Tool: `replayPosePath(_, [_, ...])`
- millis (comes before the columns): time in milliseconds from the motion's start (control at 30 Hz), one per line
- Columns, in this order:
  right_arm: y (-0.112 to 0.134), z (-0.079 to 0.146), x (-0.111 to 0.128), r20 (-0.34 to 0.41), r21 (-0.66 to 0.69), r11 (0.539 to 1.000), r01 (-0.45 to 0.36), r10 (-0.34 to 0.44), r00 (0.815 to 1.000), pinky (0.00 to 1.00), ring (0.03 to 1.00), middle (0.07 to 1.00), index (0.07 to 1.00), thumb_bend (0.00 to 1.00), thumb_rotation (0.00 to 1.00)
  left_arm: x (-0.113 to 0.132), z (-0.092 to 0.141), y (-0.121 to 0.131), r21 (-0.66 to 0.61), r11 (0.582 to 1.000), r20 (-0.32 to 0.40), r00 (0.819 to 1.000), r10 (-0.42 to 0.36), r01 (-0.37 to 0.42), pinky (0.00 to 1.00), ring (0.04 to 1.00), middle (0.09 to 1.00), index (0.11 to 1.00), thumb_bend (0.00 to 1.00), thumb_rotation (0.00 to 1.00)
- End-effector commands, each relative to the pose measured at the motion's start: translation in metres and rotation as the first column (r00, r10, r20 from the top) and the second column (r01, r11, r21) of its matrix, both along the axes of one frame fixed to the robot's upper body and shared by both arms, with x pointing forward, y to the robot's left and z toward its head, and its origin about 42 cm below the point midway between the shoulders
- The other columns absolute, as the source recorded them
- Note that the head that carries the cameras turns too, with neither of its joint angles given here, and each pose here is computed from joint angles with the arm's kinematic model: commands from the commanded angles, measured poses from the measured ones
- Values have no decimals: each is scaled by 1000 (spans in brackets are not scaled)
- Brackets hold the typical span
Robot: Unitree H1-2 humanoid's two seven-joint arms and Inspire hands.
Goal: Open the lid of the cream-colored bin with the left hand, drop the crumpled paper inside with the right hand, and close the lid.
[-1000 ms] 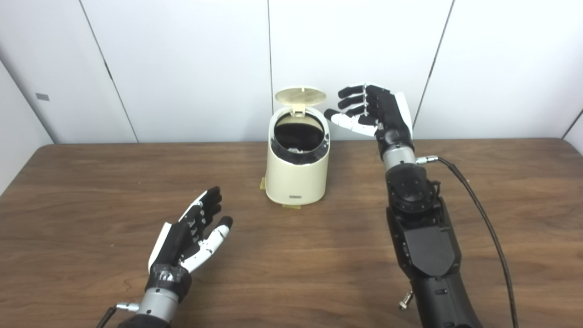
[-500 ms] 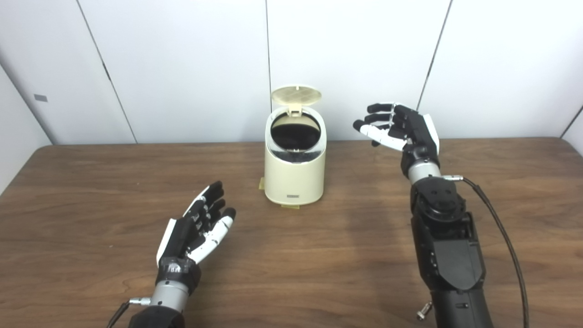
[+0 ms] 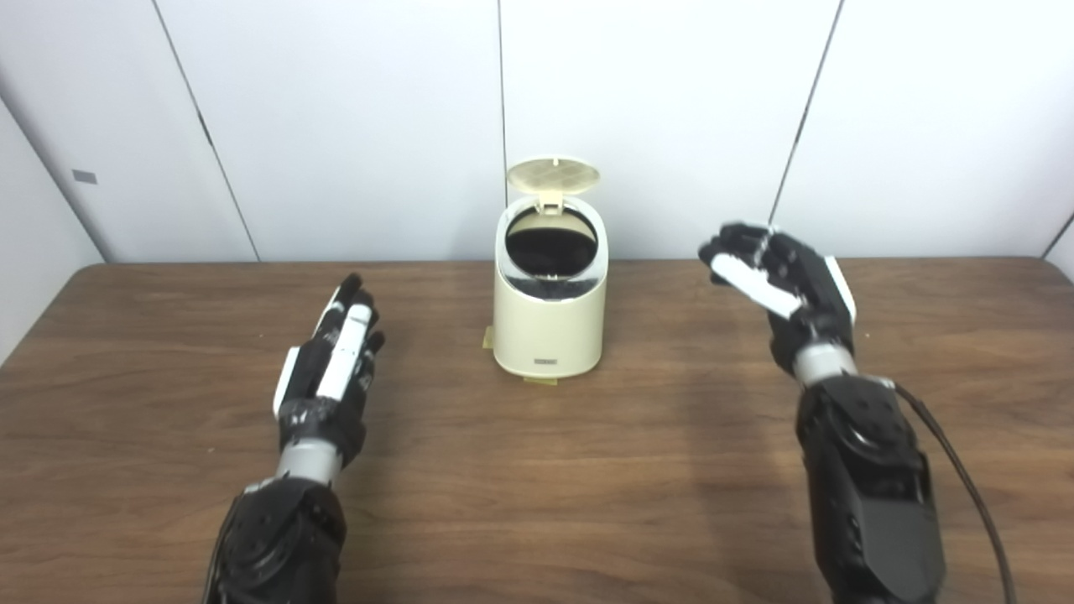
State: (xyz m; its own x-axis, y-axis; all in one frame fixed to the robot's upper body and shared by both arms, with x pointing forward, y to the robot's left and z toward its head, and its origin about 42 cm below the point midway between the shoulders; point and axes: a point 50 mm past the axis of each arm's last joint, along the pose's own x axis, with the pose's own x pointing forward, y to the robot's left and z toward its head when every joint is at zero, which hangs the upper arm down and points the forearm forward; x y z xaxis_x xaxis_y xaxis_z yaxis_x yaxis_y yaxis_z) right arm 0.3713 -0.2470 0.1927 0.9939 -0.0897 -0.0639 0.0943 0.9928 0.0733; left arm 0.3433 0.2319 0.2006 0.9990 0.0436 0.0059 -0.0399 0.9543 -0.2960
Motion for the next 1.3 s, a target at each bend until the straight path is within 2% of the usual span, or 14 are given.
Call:
replayPosePath(0, [2,21,0,85,-11,998,-61,62,994,905,914,910,879,522,810,16,22,1,4,1000,58,998,-22,21,1000,1000,1000,1000,405,670])
replayPosePath(33, [2,19,-3,83,-15,997,-75,76,994,943,936,932,894,531,879,19,23,1,6,1000,59,998,-24,23,1000,1000,1000,1000,427,656])
replayPosePath(67, [1,15,-8,83,-36,995,-96,98,992,953,942,937,898,533,896,24,26,1,20,999,60,998,-34,33,1000,1000,1000,1000,433,652])
replayPosePath(100, [1,13,-11,85,-60,992,-112,117,990,957,953,951,909,554,958,29,28,1,32,999,60,997,-41,39,1000,1000,1000,1000,459,661])
replayPosePath(200, [1,6,-20,89,-96,985,-143,152,984,965,970,966,921,583,996,39,31,1,64,997,57,997,-54,51,1000,1000,1000,1000,483,657])
replayPosePath(333, [3,-3,-32,99,-145,976,-161,177,979,972,980,969,936,628,1000,54,39,-3,135,985,51,992,-113,105,1000,1000,1000,1000,456,734])
replayPosePath(533, [1,-12,-39,93,-189,971,-148,168,981,975,990,962,927,620,1000,72,46,-9,172,975,40,988,-152,143,1000,1000,1000,1000,423,734])
replayPosePath(667, [-5,-25,-43,88,-172,975,-140,157,984,1000,1000,970,949,637,1000,87,55,-11,191,968,36,984,-174,164,1000,1000,995,969,472,725])
replayPosePath(800, [-4,-35,-49,96,-169,978,-119,137,986,1000,998,969,954,636,1000,101,67,-12,214,961,43,981,-190,177,1000,1000,995,962,457,740])
replayPosePath(933, [1,-45,-52,124,-108,990,-95,108,986,1000,1000,972,953,629,1000,118,84,-18,268,947,52,979,-199,178,1000,1000,988,952,450,778])
replayPosePath(1267, [8,-58,-55,146,-83,993,-84,96,985,1000,1000,979,963,648,1000,139,111,-33,303,933,80,970,-228,194,1000,988,958,909,469,766])
